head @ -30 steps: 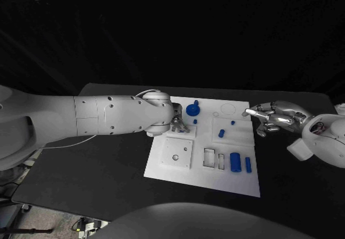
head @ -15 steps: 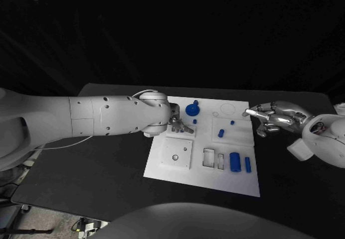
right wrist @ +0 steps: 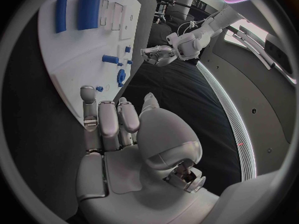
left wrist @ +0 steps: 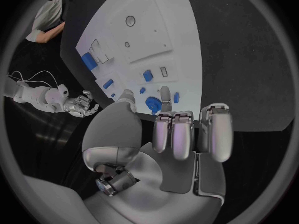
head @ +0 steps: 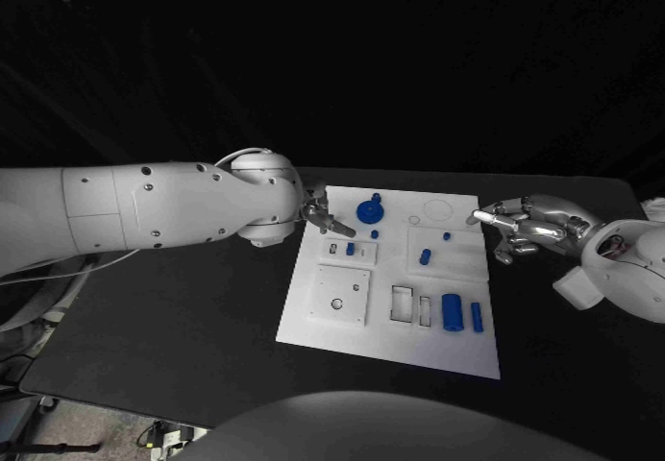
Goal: Assemble the parts on the task board
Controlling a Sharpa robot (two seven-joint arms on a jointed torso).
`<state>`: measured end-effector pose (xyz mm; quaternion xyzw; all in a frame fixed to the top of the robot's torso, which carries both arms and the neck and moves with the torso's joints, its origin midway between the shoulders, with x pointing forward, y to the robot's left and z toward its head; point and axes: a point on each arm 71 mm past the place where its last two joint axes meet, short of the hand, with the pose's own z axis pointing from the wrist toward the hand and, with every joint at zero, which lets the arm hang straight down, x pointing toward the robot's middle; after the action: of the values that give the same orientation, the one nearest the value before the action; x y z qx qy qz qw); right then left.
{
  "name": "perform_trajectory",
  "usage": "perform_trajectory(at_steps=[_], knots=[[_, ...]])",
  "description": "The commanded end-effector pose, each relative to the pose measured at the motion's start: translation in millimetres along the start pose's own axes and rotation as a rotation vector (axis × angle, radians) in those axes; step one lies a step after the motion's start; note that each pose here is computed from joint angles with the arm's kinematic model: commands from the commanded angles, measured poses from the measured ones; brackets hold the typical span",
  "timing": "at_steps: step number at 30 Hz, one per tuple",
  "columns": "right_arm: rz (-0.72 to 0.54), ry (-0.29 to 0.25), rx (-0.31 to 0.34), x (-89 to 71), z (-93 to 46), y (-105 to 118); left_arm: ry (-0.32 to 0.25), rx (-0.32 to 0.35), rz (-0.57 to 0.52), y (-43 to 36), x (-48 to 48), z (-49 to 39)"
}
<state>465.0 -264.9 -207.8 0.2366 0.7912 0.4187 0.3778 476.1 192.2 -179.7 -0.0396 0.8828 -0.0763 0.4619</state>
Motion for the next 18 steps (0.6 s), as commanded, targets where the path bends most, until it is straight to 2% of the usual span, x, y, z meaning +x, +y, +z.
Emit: perform_trajectory(at_steps=[1, 5, 9, 14, 18], knots=[[0.002, 0.018, -0.002, 1.7, 0.2, -0.6, -0.045, -0.141, -0.042, 11.4, -16.4, -8.3], [0.003, 0.02, -0.002, 2.3, 0.9, -1.1, -0.072, -0.154, -0.083, 16.1, -36.9, -9.9], [0.004, 0.025, -0.004, 4.0, 1.8, -0.4, -0.067, -0.177, -0.084, 17.1, -47.7, -1.8], [0.005, 0.031, -0.006, 5.3, 1.8, -0.4, -0.054, -0.212, -0.067, 17.1, -46.1, 17.1], [0.007, 0.03, -0.007, 5.0, 1.2, -0.8, -0.044, -0.228, -0.052, 16.0, -39.6, 31.7]])
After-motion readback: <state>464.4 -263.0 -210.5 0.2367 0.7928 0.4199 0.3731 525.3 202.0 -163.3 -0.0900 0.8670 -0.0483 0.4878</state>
